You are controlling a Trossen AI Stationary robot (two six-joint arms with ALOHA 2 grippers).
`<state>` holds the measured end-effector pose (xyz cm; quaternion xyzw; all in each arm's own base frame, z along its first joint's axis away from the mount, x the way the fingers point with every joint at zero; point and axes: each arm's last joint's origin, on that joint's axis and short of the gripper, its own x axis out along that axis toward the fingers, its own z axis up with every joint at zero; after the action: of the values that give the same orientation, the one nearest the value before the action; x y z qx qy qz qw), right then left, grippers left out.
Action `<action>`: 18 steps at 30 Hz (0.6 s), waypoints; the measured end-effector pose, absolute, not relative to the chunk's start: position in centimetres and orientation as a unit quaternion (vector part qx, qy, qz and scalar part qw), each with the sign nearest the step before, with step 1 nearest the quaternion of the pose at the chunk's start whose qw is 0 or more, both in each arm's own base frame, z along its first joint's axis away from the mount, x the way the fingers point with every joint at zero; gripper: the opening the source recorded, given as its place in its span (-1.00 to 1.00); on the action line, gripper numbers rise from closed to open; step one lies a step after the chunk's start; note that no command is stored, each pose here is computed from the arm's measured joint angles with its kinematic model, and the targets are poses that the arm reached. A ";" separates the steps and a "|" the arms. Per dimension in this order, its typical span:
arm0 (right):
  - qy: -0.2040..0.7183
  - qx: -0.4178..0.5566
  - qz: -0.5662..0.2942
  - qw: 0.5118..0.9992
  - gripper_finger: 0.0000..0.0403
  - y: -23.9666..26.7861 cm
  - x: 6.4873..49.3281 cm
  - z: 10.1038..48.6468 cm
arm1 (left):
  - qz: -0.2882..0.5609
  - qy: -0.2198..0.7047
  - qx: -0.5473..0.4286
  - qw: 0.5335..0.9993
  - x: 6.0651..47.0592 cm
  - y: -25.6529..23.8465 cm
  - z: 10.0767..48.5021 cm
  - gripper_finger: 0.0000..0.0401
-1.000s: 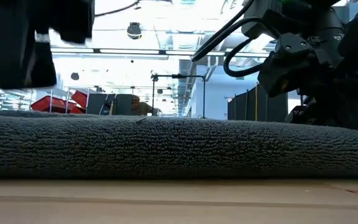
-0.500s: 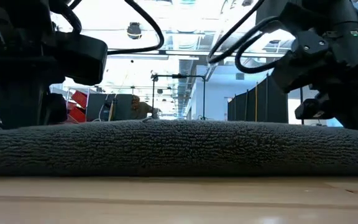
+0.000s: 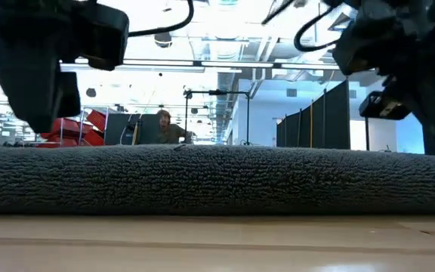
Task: Roll towel
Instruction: Roll the gray towel
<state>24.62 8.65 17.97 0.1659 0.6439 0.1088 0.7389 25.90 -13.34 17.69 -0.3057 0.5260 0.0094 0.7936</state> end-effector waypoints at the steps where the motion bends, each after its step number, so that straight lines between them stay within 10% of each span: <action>1: 0.649 0.168 0.102 0.734 -1.00 8.4 24.4 17.5 | 0.011 0.528 -0.298 0.795 26.0 -13.2 17.4 -0.66; 10: 0.679 0.156 0.028 0.717 -1.00 7.8 22.2 14.7 | 0.060 0.565 -0.268 0.778 25.5 -12.3 14.8 -0.66; 18: 0.583 0.083 0.029 0.808 -1.00 11.2 22.1 20.9 | 0.041 0.536 -0.286 0.793 26.5 -12.7 17.7 -0.66</action>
<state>22.11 11.19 20.93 0.0827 0.5833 0.0287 0.8076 26.49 -12.70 17.73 -0.2864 0.5357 0.0414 0.7933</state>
